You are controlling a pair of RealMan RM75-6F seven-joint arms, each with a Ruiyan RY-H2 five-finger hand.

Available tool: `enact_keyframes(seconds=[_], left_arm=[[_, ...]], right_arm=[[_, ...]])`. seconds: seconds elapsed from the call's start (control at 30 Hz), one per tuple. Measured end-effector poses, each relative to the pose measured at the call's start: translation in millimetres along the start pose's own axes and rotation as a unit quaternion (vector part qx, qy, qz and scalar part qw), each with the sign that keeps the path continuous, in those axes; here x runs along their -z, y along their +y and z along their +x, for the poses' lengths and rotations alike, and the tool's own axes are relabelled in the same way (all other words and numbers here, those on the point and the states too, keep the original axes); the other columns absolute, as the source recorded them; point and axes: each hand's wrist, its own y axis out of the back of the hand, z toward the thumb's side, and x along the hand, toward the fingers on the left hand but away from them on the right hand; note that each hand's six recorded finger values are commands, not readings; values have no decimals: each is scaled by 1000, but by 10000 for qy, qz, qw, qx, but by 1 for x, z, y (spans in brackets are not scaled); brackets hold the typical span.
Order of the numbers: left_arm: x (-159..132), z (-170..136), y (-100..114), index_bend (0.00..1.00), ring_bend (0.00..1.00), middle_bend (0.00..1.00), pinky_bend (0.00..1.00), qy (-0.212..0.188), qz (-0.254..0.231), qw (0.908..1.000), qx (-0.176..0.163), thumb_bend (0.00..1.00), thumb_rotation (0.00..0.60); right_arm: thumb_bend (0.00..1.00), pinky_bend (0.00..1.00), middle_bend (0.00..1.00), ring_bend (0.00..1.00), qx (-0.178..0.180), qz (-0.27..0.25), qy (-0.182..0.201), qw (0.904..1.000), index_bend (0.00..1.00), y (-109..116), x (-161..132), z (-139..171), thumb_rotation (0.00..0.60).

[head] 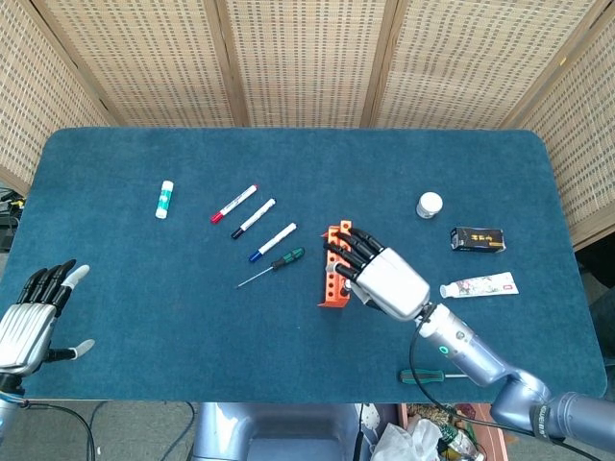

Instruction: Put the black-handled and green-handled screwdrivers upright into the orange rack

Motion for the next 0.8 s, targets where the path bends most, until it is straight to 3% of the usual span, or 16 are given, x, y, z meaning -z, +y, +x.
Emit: enact_keyframes(seconds=[0.13,0.3,0.53,0.73,0.8], left_arm=[[0,-1,1,0,0,0,0,-9,-15,10000,-20,0,600],[0,-3,2,0,0,0,0,-31,-35,10000,-28,0,600],[-2,-4,2,0,0,0,0,-56,-34,10000,-31,0,600],[-2,-4,2,0,0,0,0,-60,-27,10000,-27,0,600],[-2,-4,2,0,0,0,0,-64,-20,10000,-20,0,600]], right_arm=[[0,0,0,0,-24,-225,-275,9994,139,10,6,13,600],[0,0,0,0,-565,-396,-805,9944,139,9,23,51,600],[0,0,0,0,-1430,-792,-1605,9734,142,-14,35,123,600],[0,0,0,0,-1967,-1091,-1962,9544,198,-42,32,165,600],[0,0,0,0,-2043,-1084,-1989,9523,220,-50,33,171,600]])
